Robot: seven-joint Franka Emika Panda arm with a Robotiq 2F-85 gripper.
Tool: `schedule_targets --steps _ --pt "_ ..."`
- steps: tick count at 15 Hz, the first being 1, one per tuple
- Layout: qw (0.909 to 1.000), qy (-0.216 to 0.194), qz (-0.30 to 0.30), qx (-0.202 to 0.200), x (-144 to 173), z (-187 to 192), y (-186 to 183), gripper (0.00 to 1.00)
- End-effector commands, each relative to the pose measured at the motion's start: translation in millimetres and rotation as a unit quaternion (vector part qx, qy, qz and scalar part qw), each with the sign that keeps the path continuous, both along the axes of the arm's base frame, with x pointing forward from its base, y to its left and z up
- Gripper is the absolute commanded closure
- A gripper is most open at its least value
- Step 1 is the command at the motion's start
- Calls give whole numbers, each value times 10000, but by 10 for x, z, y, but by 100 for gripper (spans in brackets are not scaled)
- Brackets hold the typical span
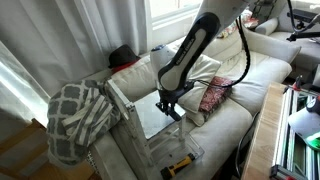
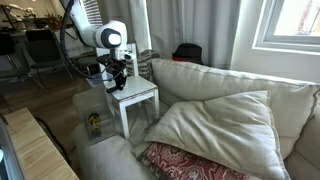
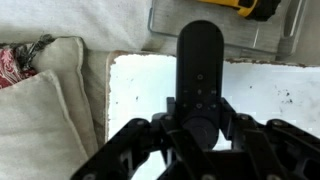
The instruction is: Pick up the black remote controller on the left sofa seat and put it on the chair seat that is on top of the left sofa seat
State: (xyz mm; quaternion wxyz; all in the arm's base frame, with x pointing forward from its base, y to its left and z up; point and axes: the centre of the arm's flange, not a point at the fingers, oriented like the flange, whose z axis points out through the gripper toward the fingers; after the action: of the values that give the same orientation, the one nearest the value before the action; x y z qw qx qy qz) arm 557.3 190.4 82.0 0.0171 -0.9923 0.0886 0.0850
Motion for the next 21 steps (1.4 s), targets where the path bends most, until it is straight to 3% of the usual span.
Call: schedule_targets --steps 1,3,4,5,7,10,14,21 --pt "9999 -155 12 -43 201 -239 3 82" --pt "9998 -215 -28 -29 253 -287 -24 82" --pt "9996 -263 -93 -37 269 -290 -37 68" --pt "9996 -270 -68 -4 275 -279 -46 32" --pt "9994 -343 -82 51 230 -140 -52 25" --pt "9989 -457 1 112 59 169 -65 3" --pt "9986 -494 117 169 -282 660 -89 0" --pt "9947 -909 382 285 -925 1768 -140 0"
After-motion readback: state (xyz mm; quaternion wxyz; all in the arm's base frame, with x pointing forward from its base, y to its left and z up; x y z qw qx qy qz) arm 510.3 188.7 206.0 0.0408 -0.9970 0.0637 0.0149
